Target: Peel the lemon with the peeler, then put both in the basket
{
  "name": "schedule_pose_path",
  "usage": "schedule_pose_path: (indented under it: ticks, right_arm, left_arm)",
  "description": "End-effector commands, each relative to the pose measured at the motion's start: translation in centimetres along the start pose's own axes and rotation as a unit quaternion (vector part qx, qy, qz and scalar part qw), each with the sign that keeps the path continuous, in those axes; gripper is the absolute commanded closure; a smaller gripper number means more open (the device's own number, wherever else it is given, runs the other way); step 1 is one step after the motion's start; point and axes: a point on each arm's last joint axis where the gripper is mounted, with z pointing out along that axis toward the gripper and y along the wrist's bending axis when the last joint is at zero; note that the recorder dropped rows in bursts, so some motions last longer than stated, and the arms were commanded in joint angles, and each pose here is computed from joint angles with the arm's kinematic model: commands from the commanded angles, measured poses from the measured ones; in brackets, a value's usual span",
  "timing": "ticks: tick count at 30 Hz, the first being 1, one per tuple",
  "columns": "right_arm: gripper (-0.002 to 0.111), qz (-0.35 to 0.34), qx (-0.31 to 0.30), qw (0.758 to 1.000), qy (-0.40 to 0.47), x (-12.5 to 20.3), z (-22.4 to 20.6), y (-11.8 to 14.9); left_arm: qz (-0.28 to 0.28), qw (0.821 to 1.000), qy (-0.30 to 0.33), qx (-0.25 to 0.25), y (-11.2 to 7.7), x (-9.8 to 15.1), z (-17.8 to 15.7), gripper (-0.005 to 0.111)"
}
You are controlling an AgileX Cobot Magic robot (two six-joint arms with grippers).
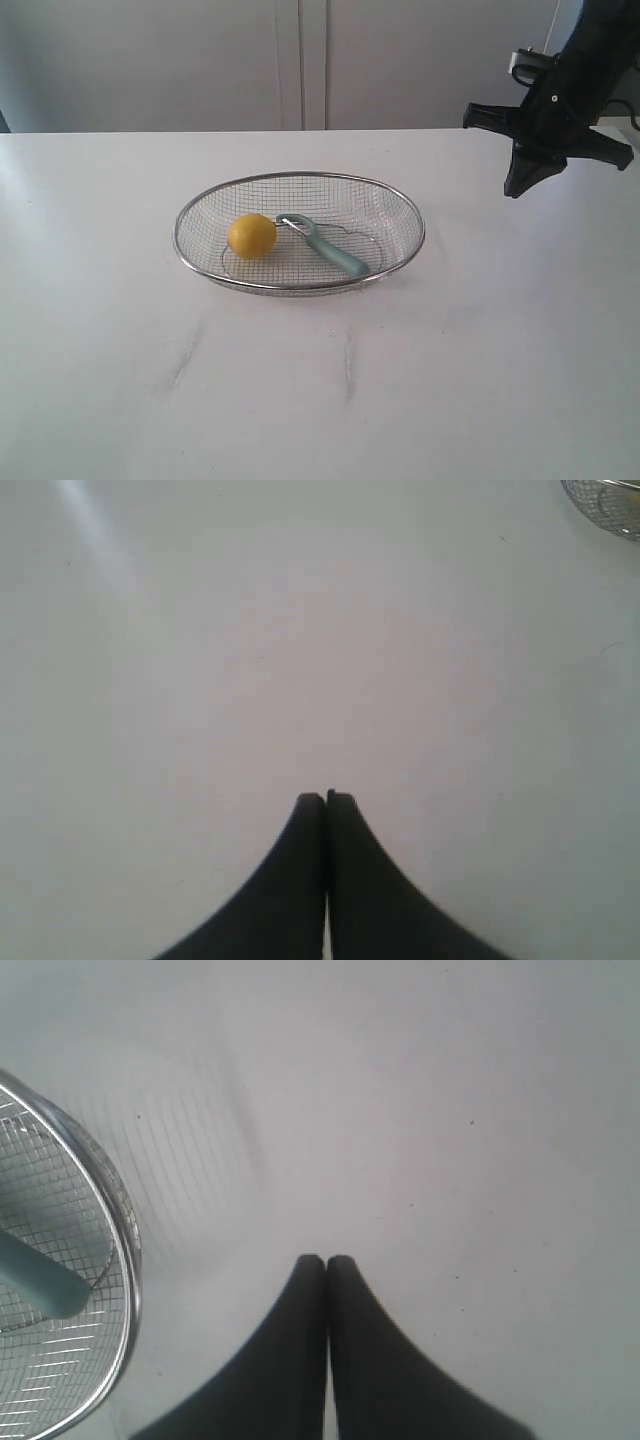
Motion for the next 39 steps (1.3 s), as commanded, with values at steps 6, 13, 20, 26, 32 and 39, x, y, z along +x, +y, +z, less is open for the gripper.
schedule_pose_path:
  ticks: [6,13,20,26,32,39]
  right_arm:
    - [0.108,-0.044,0.002,0.998,-0.039,0.5,-3.4,-0.1]
    - [0.108,-0.058,0.021,0.995,-0.077,2.2,-7.2,-0.5]
    - [0.108,-0.065,0.053,0.993,-0.079,7.4,-8.8,-2.3]
    - [0.108,-0.073,0.043,0.985,-0.152,11.4,-10.3,-3.4]
    - [0.108,-0.082,0.032,0.968,-0.235,14.7,-11.7,-4.2]
    - [0.108,-0.094,0.019,0.950,-0.296,17.0,-12.6,-4.8]
  left_arm:
    - [-0.006,1.000,-0.004,0.005,-0.1,0.1,0.1,0.107]
    - [-0.006,1.000,-0.004,0.005,-0.1,0.1,0.1,0.107]
    - [-0.006,1.000,-0.004,0.005,-0.1,0.1,0.1,0.107]
    - [-0.006,1.000,-0.004,0.005,-0.1,0.1,0.1,0.107]
    - [-0.006,1.000,-0.004,0.005,-0.1,0.1,0.1,0.107]
    - [-0.006,1.000,-0.004,0.005,-0.1,0.1,0.1,0.107]
